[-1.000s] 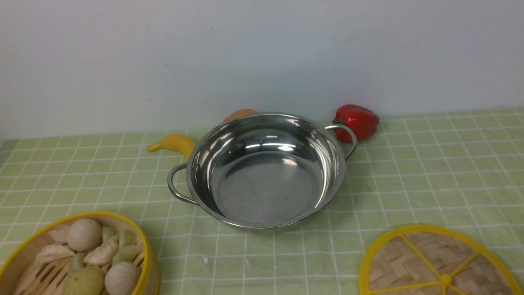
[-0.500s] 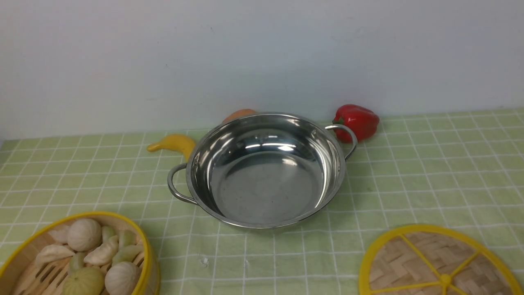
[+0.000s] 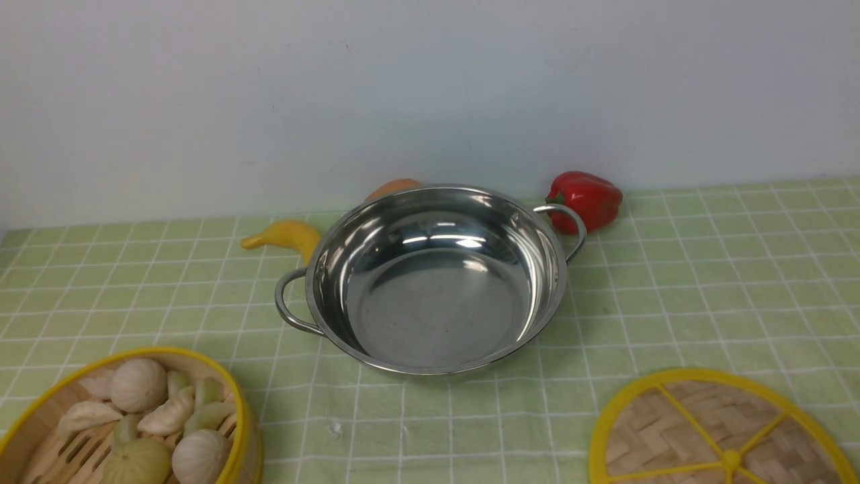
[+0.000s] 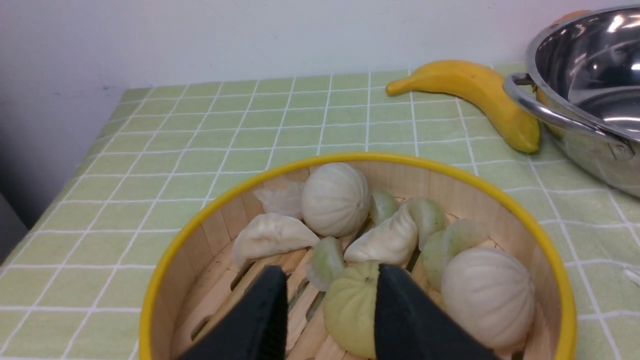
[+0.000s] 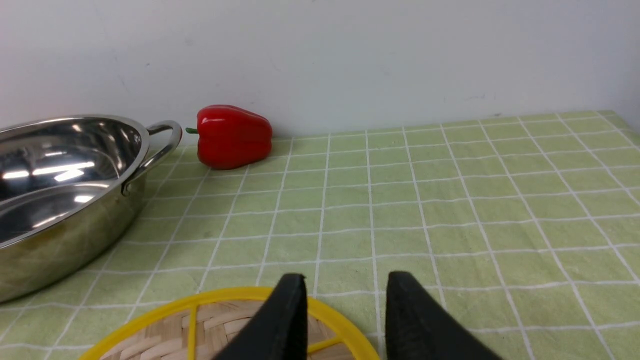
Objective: Place the steamer in the pot on the green tablecloth, and put the lid on the steamer.
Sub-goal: 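Grasp the rim of the steamer basket holding the buns with the left gripper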
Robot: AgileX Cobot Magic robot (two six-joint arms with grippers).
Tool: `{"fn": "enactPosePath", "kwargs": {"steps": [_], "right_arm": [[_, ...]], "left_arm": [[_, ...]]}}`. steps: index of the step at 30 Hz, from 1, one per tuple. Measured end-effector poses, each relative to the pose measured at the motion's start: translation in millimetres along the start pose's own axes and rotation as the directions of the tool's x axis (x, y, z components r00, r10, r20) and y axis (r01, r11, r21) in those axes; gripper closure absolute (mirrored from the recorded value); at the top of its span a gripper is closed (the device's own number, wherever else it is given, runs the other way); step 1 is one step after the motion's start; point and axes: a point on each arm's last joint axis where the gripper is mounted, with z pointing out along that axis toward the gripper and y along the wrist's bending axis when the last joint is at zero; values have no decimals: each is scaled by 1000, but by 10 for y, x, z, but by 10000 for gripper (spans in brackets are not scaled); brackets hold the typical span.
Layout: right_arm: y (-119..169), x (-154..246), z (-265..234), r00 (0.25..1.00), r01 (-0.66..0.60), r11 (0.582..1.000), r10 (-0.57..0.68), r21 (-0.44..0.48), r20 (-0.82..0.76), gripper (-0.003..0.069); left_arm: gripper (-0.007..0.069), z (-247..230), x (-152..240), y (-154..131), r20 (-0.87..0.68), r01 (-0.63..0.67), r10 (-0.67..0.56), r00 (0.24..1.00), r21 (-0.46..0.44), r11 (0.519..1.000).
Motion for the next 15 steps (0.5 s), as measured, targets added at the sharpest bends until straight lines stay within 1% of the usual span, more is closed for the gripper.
{"fn": "enactPosePath", "kwargs": {"steps": [2, 4, 6, 7, 12, 14, 15], "right_arm": [[0, 0, 0, 1000, 0, 1000, 0, 0, 0, 416], [0, 0, 0, 1000, 0, 1000, 0, 0, 0, 416], [0, 0, 0, 1000, 0, 1000, 0, 0, 0, 416], [0, 0, 0, 1000, 0, 1000, 0, 0, 0, 416], [0, 0, 0, 1000, 0, 1000, 0, 0, 0, 416], [0, 0, 0, 1000, 0, 1000, 0, 0, 0, 416], [0, 0, 0, 1000, 0, 1000, 0, 0, 0, 416]], "left_arm": [[382, 0, -5, -9, 5, 37, -37, 999, 10, 999], [382, -1, -27, -27, 26, 120, -121, 992, 33, 992], [382, -6, -80, -48, 73, 237, -243, 967, 73, 969], [382, -9, -107, -51, 98, 275, -282, 954, 87, 958], [382, -32, -235, -25, 229, 366, -386, 894, 124, 922], [382, -42, -270, -11, 268, 380, -402, 876, 131, 916], [382, -58, -316, 9, 319, 401, -425, 847, 140, 905]]}}
